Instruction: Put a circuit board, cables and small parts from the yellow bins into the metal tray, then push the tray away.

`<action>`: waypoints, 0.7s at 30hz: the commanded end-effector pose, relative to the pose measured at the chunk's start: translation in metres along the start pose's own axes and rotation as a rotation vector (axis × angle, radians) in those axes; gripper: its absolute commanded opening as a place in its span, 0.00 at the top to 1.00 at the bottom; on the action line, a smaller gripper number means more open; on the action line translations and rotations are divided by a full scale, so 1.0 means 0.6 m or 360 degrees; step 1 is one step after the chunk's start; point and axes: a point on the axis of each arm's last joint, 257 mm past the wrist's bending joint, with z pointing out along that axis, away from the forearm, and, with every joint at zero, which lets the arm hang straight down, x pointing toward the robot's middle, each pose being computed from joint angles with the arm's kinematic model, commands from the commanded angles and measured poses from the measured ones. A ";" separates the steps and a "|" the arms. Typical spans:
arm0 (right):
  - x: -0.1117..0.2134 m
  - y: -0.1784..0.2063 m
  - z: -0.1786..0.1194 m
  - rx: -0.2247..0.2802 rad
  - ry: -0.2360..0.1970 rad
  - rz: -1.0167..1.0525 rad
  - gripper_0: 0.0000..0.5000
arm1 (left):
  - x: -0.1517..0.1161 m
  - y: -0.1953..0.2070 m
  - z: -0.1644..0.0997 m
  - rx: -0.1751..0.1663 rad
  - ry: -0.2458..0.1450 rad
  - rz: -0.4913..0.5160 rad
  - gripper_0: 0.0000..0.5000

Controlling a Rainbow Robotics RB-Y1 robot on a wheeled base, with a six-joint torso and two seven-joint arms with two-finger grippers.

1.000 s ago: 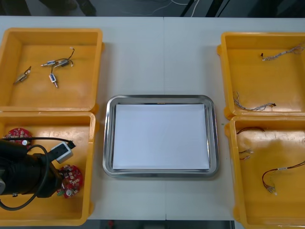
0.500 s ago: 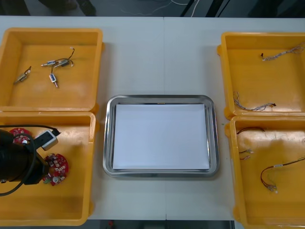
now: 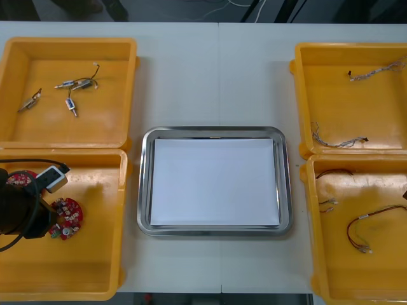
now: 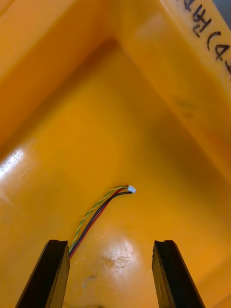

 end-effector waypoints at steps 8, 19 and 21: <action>-0.016 0.039 -0.049 -0.0082 0.0039 0.0082 0.00 | -0.044 -0.003 -0.020 0.0071 -0.0085 -0.0256 0.00; 0.033 0.107 -0.050 -0.0201 0.0110 0.0190 0.00 | -0.057 0.001 -0.036 0.0070 -0.0101 -0.0253 0.00; 0.042 0.107 -0.045 -0.0201 0.0127 0.0215 0.00 | -0.057 0.006 -0.045 0.0057 -0.0087 -0.0247 0.00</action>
